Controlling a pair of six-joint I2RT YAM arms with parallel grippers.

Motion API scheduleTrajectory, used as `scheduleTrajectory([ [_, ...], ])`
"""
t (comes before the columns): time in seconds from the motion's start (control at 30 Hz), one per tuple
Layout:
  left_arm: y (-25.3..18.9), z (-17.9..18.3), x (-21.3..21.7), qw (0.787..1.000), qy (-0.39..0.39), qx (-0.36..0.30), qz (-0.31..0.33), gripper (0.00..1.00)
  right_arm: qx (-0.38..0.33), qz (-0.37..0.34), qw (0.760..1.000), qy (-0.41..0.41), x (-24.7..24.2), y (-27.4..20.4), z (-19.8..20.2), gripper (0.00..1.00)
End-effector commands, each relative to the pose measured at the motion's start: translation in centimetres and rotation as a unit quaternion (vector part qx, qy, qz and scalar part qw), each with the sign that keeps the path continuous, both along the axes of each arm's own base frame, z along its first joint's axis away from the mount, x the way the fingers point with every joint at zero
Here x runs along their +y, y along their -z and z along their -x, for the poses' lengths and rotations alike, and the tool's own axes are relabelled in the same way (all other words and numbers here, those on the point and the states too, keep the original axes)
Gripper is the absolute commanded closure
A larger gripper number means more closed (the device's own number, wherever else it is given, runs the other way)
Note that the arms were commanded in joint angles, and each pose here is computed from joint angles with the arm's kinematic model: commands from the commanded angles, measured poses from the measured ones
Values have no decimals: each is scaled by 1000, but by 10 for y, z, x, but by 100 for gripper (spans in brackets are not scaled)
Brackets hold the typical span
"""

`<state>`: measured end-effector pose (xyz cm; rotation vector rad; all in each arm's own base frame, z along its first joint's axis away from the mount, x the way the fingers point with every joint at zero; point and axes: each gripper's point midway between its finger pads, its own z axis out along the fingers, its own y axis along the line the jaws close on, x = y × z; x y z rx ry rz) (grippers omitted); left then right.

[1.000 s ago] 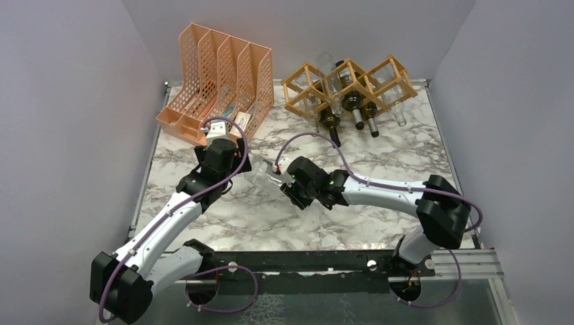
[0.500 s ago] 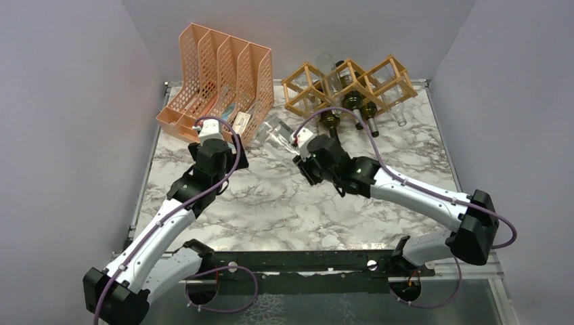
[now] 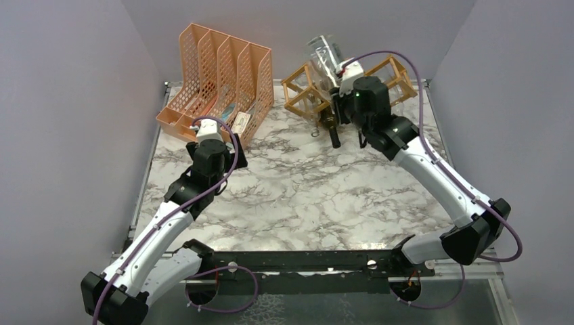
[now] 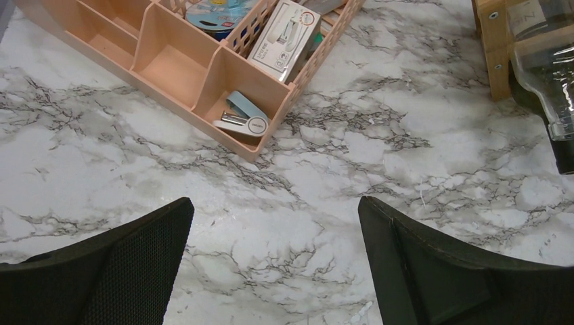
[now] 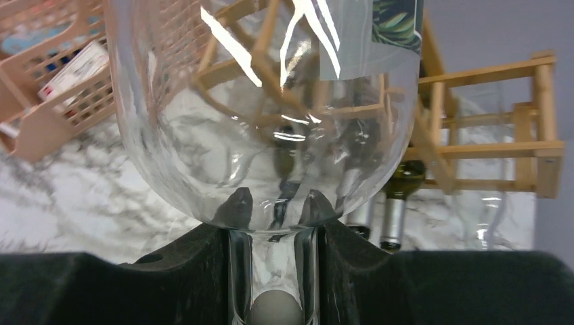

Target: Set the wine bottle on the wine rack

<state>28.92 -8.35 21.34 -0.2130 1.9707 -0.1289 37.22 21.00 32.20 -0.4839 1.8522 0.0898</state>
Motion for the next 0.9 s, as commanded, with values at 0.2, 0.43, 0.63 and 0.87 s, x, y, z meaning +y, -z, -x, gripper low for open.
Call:
scheduleTrajectory([
  [0.2, -6, -4, -20, 999, 52, -4, 15, 1, -86, -81, 987, 107, -96, -86, -82, 99],
  [0.43, 4, -5, -50, 993, 92, 45, 66, 1, -27, -85, 987, 130, -140, -54, -116, 99],
  [0.63, 10, -2, -76, 981, 156, 83, 79, 1, 11, -76, 991, 111, -138, -33, -132, 99],
  [0.87, 20, 2, -84, 974, 181, 114, 75, 1, 46, -67, 990, 114, -143, -9, -140, 99],
])
